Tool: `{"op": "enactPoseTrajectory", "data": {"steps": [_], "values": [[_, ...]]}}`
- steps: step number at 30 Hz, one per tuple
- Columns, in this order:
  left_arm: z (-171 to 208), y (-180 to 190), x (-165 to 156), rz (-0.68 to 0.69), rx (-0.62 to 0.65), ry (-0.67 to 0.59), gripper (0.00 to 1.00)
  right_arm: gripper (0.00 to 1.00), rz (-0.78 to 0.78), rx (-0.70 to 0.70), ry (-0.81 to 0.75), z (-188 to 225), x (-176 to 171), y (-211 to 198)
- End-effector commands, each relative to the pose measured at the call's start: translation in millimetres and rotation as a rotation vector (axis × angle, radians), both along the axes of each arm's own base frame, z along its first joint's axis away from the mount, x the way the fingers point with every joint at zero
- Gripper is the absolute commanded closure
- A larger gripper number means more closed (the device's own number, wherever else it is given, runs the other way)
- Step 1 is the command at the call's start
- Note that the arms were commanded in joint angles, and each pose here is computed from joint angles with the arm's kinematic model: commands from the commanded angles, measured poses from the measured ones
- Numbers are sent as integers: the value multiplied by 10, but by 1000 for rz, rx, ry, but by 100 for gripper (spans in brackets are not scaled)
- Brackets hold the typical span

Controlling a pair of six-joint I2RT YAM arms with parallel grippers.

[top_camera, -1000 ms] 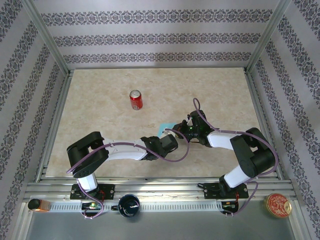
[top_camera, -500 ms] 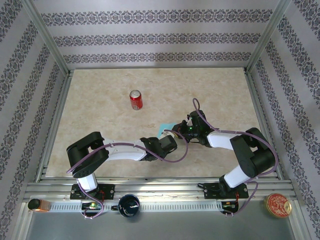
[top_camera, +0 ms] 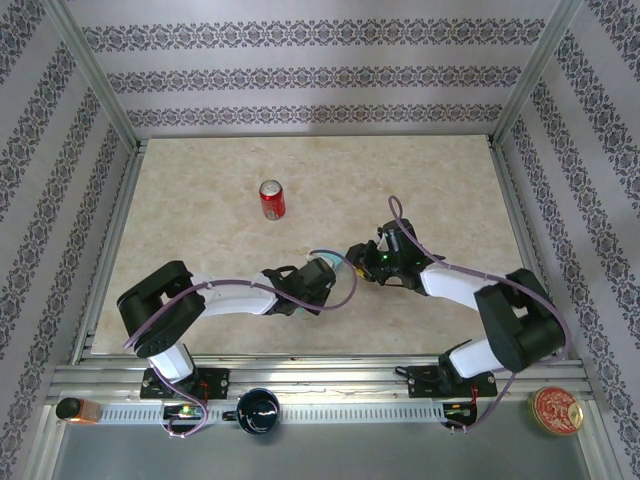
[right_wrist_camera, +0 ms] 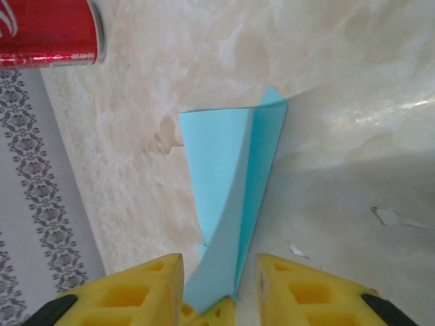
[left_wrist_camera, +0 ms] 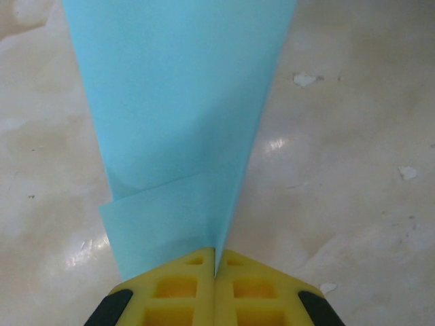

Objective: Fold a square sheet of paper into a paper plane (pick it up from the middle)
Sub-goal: Fold the wing for the fifth time at the center of the table.

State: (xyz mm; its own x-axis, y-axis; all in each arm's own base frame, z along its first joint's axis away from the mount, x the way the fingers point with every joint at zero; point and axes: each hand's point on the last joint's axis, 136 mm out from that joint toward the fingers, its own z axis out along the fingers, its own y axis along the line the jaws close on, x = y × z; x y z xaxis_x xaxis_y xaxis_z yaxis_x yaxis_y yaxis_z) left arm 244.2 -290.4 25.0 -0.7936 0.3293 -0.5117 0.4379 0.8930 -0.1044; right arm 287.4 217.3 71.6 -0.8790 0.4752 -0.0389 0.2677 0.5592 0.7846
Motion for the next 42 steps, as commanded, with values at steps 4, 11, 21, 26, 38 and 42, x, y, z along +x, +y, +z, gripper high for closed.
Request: {"op": "enactPoseTrajectory", "data": {"steps": [4, 11, 21, 26, 38, 42], "values": [[178, -268, 7, -7, -331, 128, 100, 62, -17, -119, -104, 142, -2, -286], [140, -341, 58, 14, -496, 248, 100, 62, 26, -72, -124, 149, -85, -221], [51, -467, 54, 25, -626, 349, 100, 67, 81, -48, -126, 89, -186, -121], [53, -486, 72, 38, -678, 374, 100, 72, 116, -5, -122, 85, -198, -29], [71, -544, 139, 71, -812, 443, 100, 79, 151, 39, -109, -23, -180, 90], [85, -555, 161, 81, -848, 459, 100, 85, 158, 73, -119, -32, -149, 136]]}}
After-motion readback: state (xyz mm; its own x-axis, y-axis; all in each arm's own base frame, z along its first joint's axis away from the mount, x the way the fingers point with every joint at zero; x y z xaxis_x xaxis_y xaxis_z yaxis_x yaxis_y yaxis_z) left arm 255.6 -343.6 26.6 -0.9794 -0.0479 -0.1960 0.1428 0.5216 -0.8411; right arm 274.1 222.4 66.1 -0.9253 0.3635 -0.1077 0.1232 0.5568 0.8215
